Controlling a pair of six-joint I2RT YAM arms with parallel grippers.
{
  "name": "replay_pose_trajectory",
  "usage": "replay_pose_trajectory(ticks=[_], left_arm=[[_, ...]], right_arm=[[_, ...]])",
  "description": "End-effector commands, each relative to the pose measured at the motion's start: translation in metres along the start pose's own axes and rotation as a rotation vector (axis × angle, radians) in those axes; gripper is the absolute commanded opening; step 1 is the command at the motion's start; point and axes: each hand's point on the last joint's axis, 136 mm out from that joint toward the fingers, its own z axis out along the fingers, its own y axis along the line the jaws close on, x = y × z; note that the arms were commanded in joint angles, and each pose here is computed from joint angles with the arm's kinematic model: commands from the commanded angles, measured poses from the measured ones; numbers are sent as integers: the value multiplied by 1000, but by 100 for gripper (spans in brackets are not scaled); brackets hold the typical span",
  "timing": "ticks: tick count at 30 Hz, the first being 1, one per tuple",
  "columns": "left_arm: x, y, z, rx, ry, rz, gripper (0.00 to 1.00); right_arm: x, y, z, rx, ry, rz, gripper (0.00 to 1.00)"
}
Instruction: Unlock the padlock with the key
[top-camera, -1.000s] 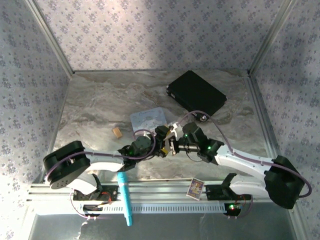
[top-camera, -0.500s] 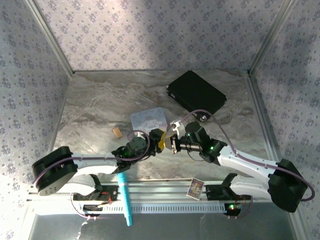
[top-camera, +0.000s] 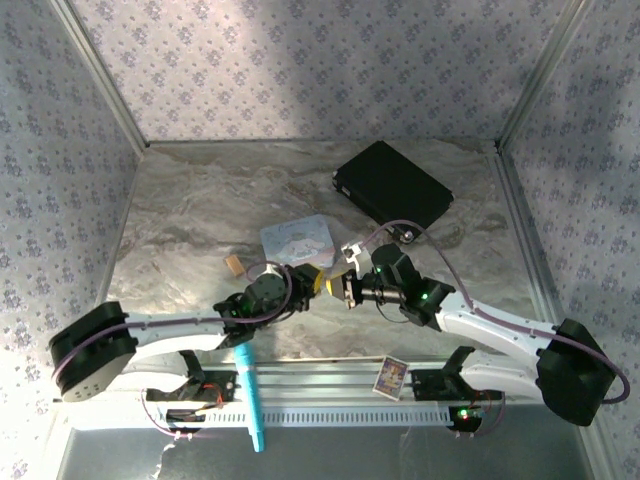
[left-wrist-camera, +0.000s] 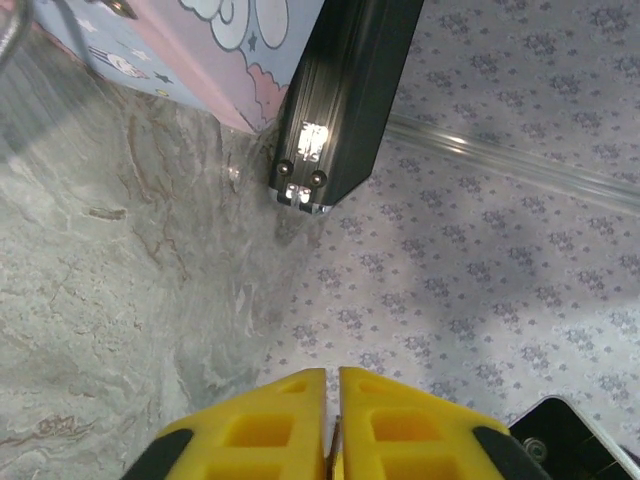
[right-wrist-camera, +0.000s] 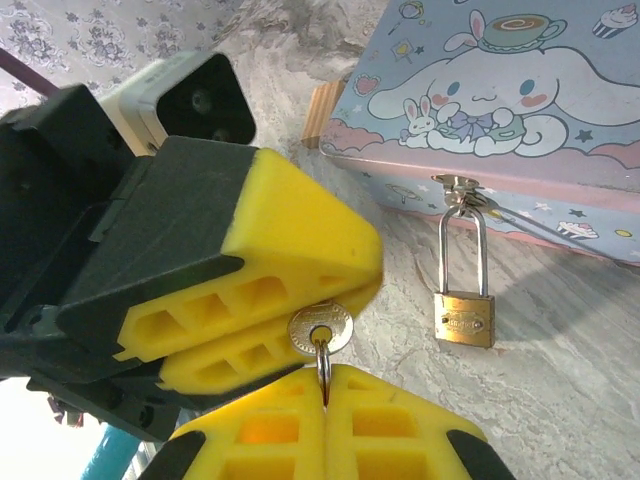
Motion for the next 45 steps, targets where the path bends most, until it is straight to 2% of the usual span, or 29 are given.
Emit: replay_pose_trajectory(ticks=[1,4,8,9,12,13,19,24,25,28,33,36,45], left_arm=[[-14,1,-11,-23,-62,50,8],[-19,-1,-17,-28,-85,84,0],[-15,-14,-20,6,-69,128,0],[-14,-17,-21,11,-67,150,0],[-13,-31,-22,27,-68,281,0],[-13,-36,-23,29,-66,326,0],[-6,-88,-30,163,-10,650,0],[30,-123,-41,327,123,839,0],[36,-127,-42,344,146,862,0],[45,-136,-48,400,176,876,0],[48,-139,-50,431,184,858,0],[48,-139,-49,450,188,833,0],[53,-140,-47,450,202,831,0]], right_arm=[[3,-1,-2,-2,9,7,0],[4,0,-2,-10,8,5,0],[2,5,-1,-30,12,4,0],[1,5,-1,-35,14,16,15],[-6,4,-4,-73,-23,102,87],[-12,4,-7,-91,-45,131,99],[-60,21,-40,-278,-207,237,98],[-88,52,-54,-466,-254,211,98],[-92,55,-57,-493,-272,213,95],[-97,60,-63,-528,-308,195,73],[-94,64,-68,-538,-315,178,52],[-91,66,-68,-544,-300,177,44],[-90,66,-64,-541,-303,166,29]])
